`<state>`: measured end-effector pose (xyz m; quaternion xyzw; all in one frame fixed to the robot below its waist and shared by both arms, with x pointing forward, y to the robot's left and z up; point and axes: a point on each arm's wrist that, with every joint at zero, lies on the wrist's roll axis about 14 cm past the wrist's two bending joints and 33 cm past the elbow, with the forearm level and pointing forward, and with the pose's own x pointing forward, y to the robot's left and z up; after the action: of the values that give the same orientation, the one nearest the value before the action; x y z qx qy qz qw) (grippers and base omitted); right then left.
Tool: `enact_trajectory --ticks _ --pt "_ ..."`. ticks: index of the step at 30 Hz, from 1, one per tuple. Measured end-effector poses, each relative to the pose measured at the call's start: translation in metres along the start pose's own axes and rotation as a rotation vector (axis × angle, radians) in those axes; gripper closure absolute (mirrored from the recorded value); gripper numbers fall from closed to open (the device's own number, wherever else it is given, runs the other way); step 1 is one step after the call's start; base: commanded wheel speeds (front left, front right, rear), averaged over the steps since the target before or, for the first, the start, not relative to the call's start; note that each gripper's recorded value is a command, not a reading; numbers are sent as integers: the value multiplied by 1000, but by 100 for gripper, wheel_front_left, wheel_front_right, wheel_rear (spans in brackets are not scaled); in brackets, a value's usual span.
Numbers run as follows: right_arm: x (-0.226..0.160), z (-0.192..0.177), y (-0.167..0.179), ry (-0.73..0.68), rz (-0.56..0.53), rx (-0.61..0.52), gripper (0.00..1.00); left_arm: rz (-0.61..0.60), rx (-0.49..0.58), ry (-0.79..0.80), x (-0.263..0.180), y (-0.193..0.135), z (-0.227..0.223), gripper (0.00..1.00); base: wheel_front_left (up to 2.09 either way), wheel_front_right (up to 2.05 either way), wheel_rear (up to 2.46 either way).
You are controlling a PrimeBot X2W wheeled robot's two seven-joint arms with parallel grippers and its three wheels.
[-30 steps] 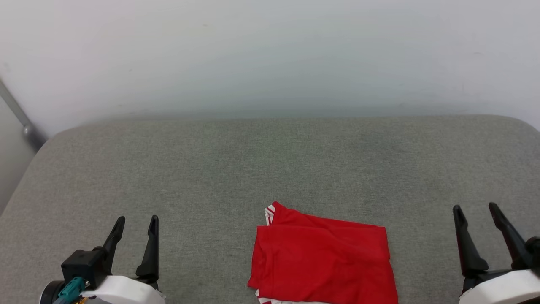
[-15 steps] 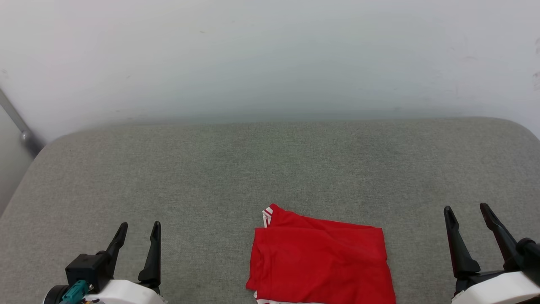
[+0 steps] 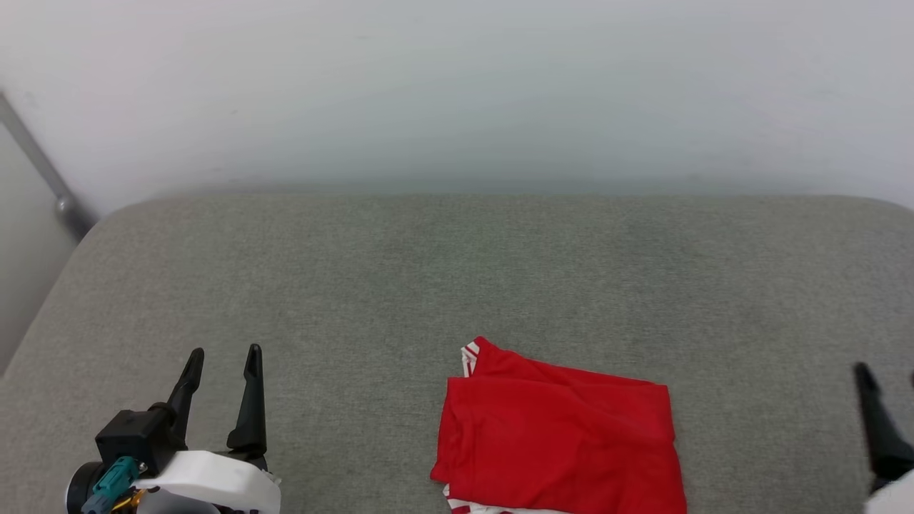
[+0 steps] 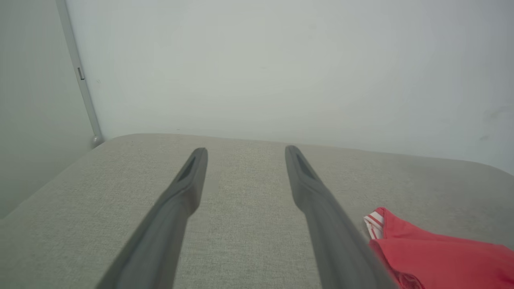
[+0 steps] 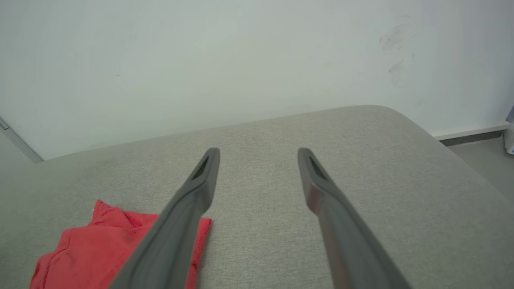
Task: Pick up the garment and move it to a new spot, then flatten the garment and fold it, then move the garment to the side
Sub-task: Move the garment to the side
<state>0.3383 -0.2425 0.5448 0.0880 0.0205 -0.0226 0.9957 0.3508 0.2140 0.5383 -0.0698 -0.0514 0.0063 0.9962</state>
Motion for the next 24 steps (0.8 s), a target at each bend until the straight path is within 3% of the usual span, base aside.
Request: enact_trajectory --ticks 6,11,16,24 --pt "6 -37 -55 272 -102 151 0 54 0 -24 -2 15 5 0 0 0 0" --pt "-3 -88 -73 574 -147 329 0 83 4 -36 -3 23 6 0 0 0 0" --pt "-11 -141 -34 868 -83 575 0 115 3 -44 -3 32 6 0 0 0 0" --pt "17 -160 35 1020 118 790 0 144 -1 -23 0 42 -4 0 0 0 0"
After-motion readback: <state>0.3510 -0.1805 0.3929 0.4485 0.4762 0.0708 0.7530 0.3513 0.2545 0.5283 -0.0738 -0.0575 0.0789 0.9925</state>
